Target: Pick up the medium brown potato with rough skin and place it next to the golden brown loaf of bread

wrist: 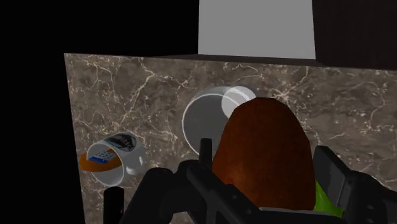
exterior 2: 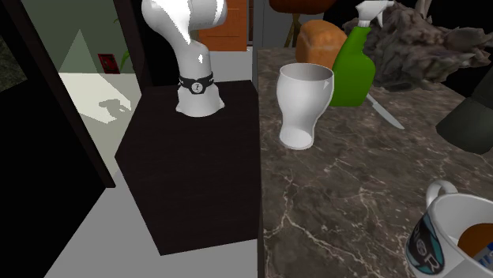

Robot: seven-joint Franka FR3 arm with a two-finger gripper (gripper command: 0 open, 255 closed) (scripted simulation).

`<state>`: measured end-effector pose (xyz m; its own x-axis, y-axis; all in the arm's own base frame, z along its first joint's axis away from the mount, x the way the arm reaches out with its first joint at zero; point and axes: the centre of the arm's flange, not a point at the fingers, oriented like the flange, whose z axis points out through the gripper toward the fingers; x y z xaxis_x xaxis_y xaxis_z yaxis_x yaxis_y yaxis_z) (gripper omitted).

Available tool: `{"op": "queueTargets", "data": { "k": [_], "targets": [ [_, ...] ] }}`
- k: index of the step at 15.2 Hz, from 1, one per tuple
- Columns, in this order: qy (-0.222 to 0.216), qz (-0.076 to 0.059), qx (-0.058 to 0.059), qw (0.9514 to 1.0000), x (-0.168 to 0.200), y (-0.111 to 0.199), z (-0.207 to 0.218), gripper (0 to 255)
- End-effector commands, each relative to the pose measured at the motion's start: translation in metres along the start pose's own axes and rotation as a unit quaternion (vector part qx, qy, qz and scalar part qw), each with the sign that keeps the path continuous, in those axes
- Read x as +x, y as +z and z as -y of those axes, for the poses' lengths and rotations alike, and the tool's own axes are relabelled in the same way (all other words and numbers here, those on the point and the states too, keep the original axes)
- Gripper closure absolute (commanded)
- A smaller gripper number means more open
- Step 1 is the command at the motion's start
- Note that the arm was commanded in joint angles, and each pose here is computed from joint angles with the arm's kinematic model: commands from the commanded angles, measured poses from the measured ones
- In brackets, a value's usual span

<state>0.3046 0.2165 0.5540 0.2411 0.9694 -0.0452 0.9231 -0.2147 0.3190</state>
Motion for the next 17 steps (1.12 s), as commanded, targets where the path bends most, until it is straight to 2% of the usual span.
{"op": "queueTargets", "data": {
  "k": [1, 17],
  "targets": [
    [0.0, 0.001, 0.0, 1.0, 0.002, -0.006, 0.03, 255],
    [0.0, 0.001, 0.0, 1.0, -0.002, -0.073, 0.23, 255]
  ]
}}
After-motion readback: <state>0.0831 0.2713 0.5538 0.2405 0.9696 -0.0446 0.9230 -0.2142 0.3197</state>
